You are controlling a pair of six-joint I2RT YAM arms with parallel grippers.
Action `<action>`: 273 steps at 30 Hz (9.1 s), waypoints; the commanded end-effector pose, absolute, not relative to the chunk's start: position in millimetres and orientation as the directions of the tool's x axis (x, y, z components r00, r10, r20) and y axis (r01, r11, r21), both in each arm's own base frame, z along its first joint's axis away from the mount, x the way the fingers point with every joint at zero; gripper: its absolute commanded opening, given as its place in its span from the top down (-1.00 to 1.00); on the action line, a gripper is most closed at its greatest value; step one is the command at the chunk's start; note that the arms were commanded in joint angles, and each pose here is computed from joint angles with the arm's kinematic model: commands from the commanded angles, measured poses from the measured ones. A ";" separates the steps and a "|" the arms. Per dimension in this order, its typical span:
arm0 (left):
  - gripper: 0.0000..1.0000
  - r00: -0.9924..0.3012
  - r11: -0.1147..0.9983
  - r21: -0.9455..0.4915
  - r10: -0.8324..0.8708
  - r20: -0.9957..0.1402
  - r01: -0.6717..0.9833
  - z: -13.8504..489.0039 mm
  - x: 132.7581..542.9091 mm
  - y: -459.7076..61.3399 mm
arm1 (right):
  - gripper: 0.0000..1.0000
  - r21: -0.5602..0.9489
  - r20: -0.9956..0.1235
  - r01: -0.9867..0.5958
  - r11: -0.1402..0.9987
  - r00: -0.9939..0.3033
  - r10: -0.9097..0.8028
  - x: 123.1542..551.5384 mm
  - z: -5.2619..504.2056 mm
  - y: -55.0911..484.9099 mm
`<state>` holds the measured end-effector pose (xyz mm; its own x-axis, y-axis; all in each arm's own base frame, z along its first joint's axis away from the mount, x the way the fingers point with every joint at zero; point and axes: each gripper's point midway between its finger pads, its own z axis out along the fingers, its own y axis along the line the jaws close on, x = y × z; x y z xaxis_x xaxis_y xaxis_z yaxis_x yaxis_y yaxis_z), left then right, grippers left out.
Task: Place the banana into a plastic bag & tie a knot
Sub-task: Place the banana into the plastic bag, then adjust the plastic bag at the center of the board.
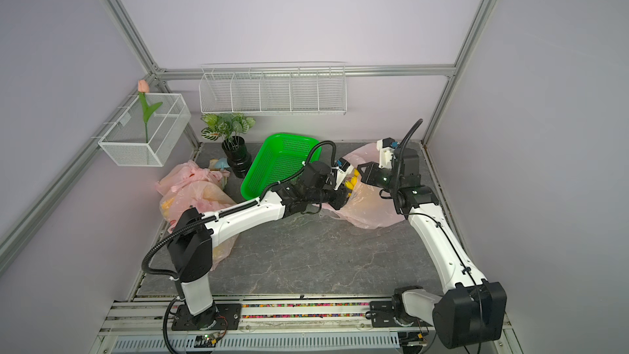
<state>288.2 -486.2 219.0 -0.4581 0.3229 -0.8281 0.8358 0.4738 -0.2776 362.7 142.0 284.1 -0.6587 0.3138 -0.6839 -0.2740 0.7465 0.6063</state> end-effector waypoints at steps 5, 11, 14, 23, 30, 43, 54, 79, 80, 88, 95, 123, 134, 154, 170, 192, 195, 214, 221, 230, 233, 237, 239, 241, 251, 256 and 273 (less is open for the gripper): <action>0.51 -0.560 0.492 -0.326 0.465 -0.686 0.808 159.7 282.9 -487.6 | 0.87 0.609 -0.700 -0.368 0.703 -0.666 0.258 342.5 296.1 160.3; 0.30 -0.555 0.465 -0.342 0.466 -0.689 0.816 162.9 283.6 -497.3 | 0.87 0.619 -0.675 -0.296 0.727 -0.674 0.300 349.0 280.1 150.1; -0.02 -0.553 0.443 -0.363 0.449 -0.702 0.820 169.8 283.2 -505.1 | 0.86 0.649 -0.640 -0.228 0.726 -0.679 0.359 354.3 266.7 136.2; -0.29 -0.551 0.415 -0.380 0.457 -0.698 0.827 163.3 281.3 -521.3 | 0.86 0.633 -0.590 -0.014 0.774 -0.656 0.470 359.4 224.2 81.2; -0.07 -0.538 0.389 -0.385 0.451 -0.712 0.837 164.3 277.8 -530.8 | 0.86 0.609 -0.601 0.017 0.793 -0.642 0.476 360.1 219.1 69.8; 0.47 -0.554 0.440 -0.353 0.510 -0.658 0.826 134.1 291.0 -546.8 | 0.87 0.614 -0.654 -0.088 0.785 -0.613 0.443 336.4 265.5 77.9; 0.29 -0.506 0.413 -0.335 0.430 -0.748 0.847 183.4 276.3 -524.4 | 0.87 0.636 -0.505 0.141 0.759 -0.668 0.547 347.3 160.2 52.6; -0.38 -0.498 0.540 -0.212 0.462 -0.734 0.815 154.8 333.5 -478.6 | 0.86 0.652 -0.516 0.128 0.748 -0.647 0.561 349.7 169.8 41.1; -0.34 -0.507 0.542 -0.222 0.460 -0.729 0.811 152.4 334.9 -480.8 | 0.87 0.655 -0.513 0.129 0.745 -0.648 0.563 350.6 169.3 41.1; 0.80 -0.544 0.591 -0.232 0.429 -0.721 0.773 146.5 336.7 -473.6 | 0.87 0.651 -0.517 0.143 0.746 -0.636 0.573 370.8 176.0 37.0; 1.00 -0.543 0.548 -0.348 0.243 -0.804 0.760 195.9 301.2 -444.2 | 0.86 0.617 -0.577 0.077 0.783 -0.632 0.517 423.4 204.2 52.9; 1.00 -0.669 0.451 -0.612 -0.043 -0.742 0.650 217.7 288.0 -459.0 | -0.43 0.620 -0.624 -0.161 0.768 -0.694 0.359 271.8 225.6 103.5; 1.00 -0.673 0.456 -0.610 -0.034 -0.739 0.648 212.1 283.2 -461.6 | 0.43 0.618 -0.653 -0.231 0.752 -0.683 0.327 262.2 225.3 111.7; -0.89 0.110 0.321 0.171 0.198 -0.974 0.931 321.3 233.6 -400.7 | 0.87 0.391 -0.697 -0.287 0.875 -0.713 0.077 235.5 302.3 100.8; -0.99 0.375 -0.065 0.369 0.170 -0.911 0.927 318.6 199.8 -507.5 | 0.87 0.395 -0.739 -0.390 0.832 -0.673 0.035 218.3 315.9 113.1; 0.85 0.280 -0.043 0.277 0.186 -0.942 0.960 262.6 223.7 -545.8 | 0.87 0.497 -0.739 -0.385 0.777 -0.658 0.146 227.4 318.1 121.6; 1.00 0.264 0.004 0.269 0.181 -0.947 0.963 260.0 230.7 -538.3 | 0.86 0.502 -0.736 -0.356 0.788 -0.654 0.174 231.3 317.3 115.9; 1.00 -0.020 0.513 0.059 0.147 -0.989 0.856 260.9 324.0 -467.7 | -0.41 0.444 -0.730 -0.137 0.886 -0.628 0.268 264.1 291.1 72.4; 1.00 -0.037 0.615 0.042 0.116 -0.993 0.787 269.8 341.3 -456.7 | -0.43 0.310 -0.606 0.127 0.942 -0.737 0.299 228.9 198.2 33.7; 1.00 -0.030 0.636 0.045 0.107 -0.994 0.770 270.2 342.2 -450.8 | -0.51 0.347 -0.460 0.159 0.924 -0.830 0.315 204.6 153.3 68.3; 1.00 -0.022 0.642 0.050 0.104 -0.994 0.765 268.6 341.3 -446.5 | -0.49 0.390 -0.420 0.208 0.897 -0.827 0.374 194.8 128.3 75.7; 1.00 -0.015 0.647 0.054 0.100 -0.995 0.761 268.7 341.1 -445.3 | -0.50 0.417 -0.393 0.224 0.881 -0.830 0.397 187.7 112.2 86.0; 1.00 -0.023 0.645 0.051 0.105 -0.994 0.762 267.2 341.4 -446.1 | -0.51 0.437 -0.379 0.217 0.873 -0.835 0.398 187.8 104.6 94.1; 1.00 -0.030 0.645 0.041 0.099 -0.995 0.763 265.4 341.2 -446.0 | -0.49 0.469 -0.359 0.203 0.859 -0.845 0.396 189.5 100.0 104.5; 1.00 -0.042 0.656 0.025 0.086 -0.995 0.754 263.0 341.6 -442.7 | 0.17 0.458 -0.320 0.182 0.870 -0.880 0.352 187.3 86.8 118.0; 1.00 -0.073 0.693 0.036 0.126 -0.989 0.720 263.4 349.6 -439.0 | 0.70 0.359 -0.363 0.197 0.912 -0.871 0.331 178.1 98.5 95.7; 1.00 -0.168 0.790 -0.029 0.094 -0.981 0.613 348.4 342.4 -391.5 | 0.86 0.050 -0.744 -0.054 0.997 -0.668 0.001 265.8 331.4 60.1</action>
